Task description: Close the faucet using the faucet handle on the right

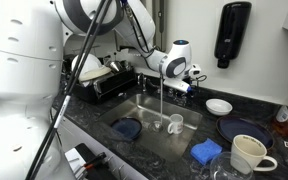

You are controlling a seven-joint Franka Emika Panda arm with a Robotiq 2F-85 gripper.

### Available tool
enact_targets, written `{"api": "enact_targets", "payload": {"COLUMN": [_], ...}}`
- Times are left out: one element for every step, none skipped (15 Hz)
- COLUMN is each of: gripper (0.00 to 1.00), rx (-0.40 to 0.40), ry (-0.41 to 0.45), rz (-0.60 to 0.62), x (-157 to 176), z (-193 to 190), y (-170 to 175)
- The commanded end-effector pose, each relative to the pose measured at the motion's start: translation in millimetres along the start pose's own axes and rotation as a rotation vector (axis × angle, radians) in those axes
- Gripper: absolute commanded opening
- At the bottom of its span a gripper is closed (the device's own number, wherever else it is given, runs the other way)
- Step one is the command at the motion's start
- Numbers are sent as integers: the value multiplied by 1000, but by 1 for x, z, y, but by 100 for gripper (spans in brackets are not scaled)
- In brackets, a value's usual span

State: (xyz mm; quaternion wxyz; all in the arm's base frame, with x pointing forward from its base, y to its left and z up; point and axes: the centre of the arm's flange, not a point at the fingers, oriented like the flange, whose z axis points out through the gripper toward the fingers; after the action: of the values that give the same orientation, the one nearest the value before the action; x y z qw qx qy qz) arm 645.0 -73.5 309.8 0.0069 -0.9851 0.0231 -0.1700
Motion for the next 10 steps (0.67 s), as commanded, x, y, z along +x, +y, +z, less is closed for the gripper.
{"api": "enact_targets", "payload": {"gripper": [100, 100, 100, 100, 100, 100, 100, 100, 100, 100], "rx": [-122, -147, -174, -199, -227, -251, -268, -283, -298, -311], "ry": [13, 8, 5, 7, 10, 17, 22, 34, 52, 63], "rz": [36, 45, 56, 68, 76, 81, 89, 96, 101, 105], "x": [6, 6, 5, 5, 5, 5, 7, 9, 13, 15], "z": [10, 9, 9, 9, 10, 12, 15, 18, 23, 27], "y": [5, 8, 12, 15, 19, 23, 27, 29, 32, 35]}}
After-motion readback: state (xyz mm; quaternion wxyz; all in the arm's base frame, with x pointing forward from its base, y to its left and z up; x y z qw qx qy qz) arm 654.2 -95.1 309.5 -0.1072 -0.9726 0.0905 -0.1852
